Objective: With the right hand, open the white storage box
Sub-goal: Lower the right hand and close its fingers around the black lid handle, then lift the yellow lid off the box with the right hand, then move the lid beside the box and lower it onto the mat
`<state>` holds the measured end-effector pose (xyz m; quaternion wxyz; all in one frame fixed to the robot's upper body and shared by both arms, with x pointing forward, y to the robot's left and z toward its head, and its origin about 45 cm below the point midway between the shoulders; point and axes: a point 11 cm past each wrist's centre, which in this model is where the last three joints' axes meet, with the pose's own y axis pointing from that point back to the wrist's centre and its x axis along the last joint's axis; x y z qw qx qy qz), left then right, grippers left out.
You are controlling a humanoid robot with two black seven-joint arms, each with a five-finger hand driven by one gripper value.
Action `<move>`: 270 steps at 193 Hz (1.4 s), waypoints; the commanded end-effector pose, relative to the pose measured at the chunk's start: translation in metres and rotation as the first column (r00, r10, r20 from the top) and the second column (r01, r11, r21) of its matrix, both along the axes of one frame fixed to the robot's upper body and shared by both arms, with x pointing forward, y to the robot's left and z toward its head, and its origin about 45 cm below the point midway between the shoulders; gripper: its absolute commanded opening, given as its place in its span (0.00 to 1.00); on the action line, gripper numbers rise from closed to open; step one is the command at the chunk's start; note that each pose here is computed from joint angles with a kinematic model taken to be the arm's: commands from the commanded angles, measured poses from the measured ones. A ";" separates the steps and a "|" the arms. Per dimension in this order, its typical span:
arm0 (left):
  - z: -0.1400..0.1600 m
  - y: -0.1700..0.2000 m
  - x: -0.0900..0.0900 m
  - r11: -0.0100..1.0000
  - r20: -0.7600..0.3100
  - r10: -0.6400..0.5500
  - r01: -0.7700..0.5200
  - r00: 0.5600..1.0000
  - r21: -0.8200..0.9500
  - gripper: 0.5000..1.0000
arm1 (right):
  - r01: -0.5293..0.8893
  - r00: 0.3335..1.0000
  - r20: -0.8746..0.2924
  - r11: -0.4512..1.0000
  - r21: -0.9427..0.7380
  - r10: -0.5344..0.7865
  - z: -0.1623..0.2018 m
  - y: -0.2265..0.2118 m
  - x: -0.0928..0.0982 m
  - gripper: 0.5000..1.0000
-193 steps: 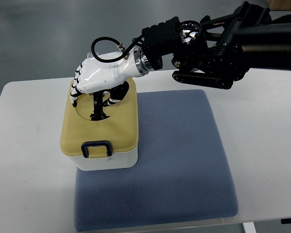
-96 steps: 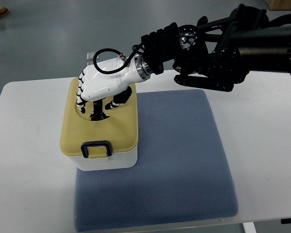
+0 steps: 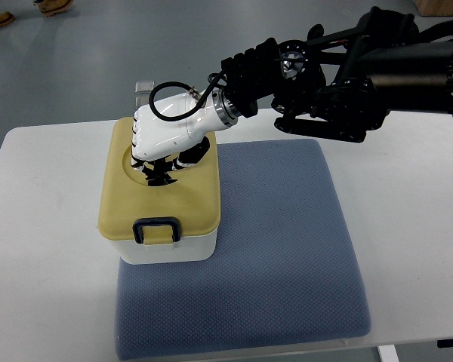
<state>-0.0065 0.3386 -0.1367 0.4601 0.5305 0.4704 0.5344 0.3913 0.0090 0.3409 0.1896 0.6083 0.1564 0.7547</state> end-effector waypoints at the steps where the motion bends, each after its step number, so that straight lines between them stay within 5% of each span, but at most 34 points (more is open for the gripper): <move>1: 0.000 0.000 0.000 1.000 0.001 0.000 0.000 1.000 0.000 1.00 | -0.012 1.000 0.015 1.000 0.024 0.011 0.004 0.002 0.000 0.00; 82: 0.000 0.000 0.000 1.000 -0.001 0.000 0.000 1.000 0.000 1.00 | -0.036 0.997 0.077 0.988 0.152 0.024 0.032 0.004 0.003 0.00; 146: 0.000 0.000 0.000 1.000 -0.001 0.000 0.000 1.000 0.000 1.00 | 0.123 0.981 0.119 0.960 0.251 -0.156 0.063 -0.072 0.043 0.00; 203: 0.000 0.000 0.000 1.000 -0.001 0.000 0.000 1.000 0.000 1.00 | 0.290 0.943 0.078 0.916 0.276 -0.323 0.037 -0.158 0.062 0.00; 270: 0.000 0.000 0.001 1.000 0.001 0.000 0.000 1.000 0.000 1.00 | 0.395 0.913 -0.002 0.882 0.255 -0.408 -0.039 -0.222 0.047 0.00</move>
